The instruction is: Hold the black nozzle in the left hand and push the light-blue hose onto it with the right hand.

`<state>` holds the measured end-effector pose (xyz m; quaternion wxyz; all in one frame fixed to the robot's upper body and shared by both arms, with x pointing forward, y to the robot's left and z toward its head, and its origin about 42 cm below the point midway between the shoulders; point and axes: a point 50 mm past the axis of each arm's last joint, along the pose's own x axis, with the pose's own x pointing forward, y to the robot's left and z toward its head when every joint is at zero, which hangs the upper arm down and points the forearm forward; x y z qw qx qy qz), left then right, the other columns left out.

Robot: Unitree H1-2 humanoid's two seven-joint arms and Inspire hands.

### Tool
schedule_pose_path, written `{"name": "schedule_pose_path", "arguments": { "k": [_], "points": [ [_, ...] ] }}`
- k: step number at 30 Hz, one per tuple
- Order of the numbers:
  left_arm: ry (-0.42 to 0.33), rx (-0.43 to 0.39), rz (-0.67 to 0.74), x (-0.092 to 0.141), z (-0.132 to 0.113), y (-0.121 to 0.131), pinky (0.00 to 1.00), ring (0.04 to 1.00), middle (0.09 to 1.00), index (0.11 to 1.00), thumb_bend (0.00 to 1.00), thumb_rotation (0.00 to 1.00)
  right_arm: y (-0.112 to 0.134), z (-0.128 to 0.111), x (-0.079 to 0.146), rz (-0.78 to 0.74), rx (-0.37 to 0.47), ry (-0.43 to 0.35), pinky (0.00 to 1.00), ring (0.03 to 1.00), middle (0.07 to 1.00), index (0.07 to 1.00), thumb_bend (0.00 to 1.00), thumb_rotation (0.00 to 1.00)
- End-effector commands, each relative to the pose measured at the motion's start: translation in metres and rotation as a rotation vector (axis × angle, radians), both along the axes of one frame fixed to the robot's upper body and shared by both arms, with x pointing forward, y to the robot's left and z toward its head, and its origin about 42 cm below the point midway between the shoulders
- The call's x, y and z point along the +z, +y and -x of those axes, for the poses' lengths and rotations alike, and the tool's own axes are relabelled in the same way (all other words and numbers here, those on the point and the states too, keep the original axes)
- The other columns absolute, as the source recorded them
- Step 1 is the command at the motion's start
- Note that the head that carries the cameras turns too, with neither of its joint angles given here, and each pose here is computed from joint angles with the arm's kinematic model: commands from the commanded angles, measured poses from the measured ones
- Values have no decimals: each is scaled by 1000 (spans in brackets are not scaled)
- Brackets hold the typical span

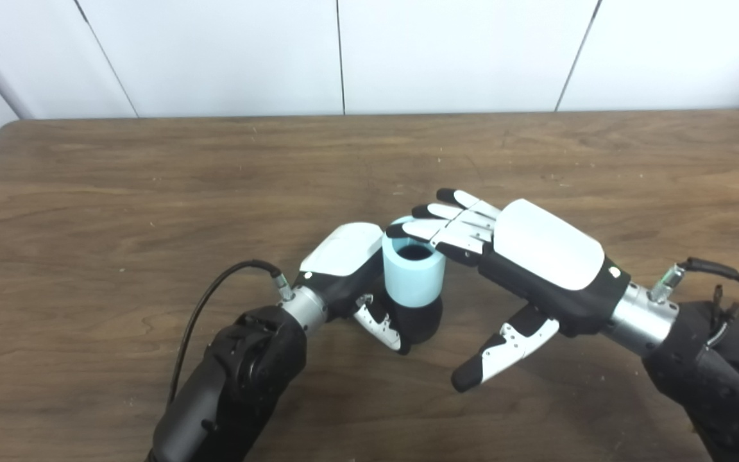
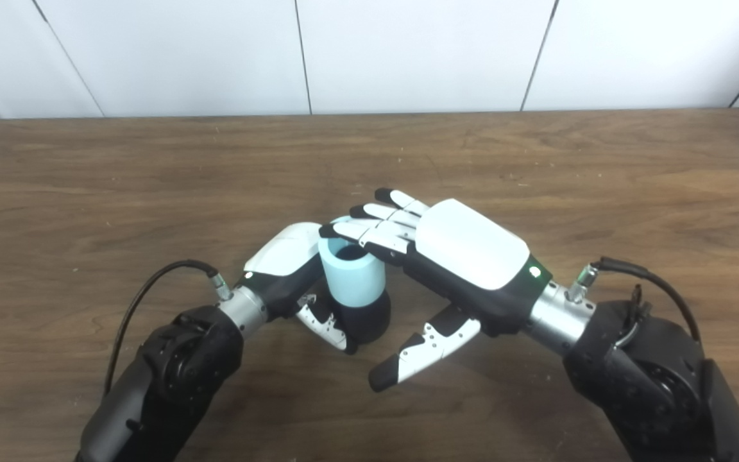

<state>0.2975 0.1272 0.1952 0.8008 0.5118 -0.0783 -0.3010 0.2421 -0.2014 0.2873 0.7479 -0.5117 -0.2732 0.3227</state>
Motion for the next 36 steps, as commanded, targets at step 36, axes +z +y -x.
{"name": "schedule_pose_path", "arguments": {
  "k": [36],
  "points": [
    [79, 6, -27, -12, 4, 7, 931, 637, 518, 472, 520, 0, -30, 5, -14, 55, -87, 143, 994, 911, 926, 920, 611, 931]
  ]
}}
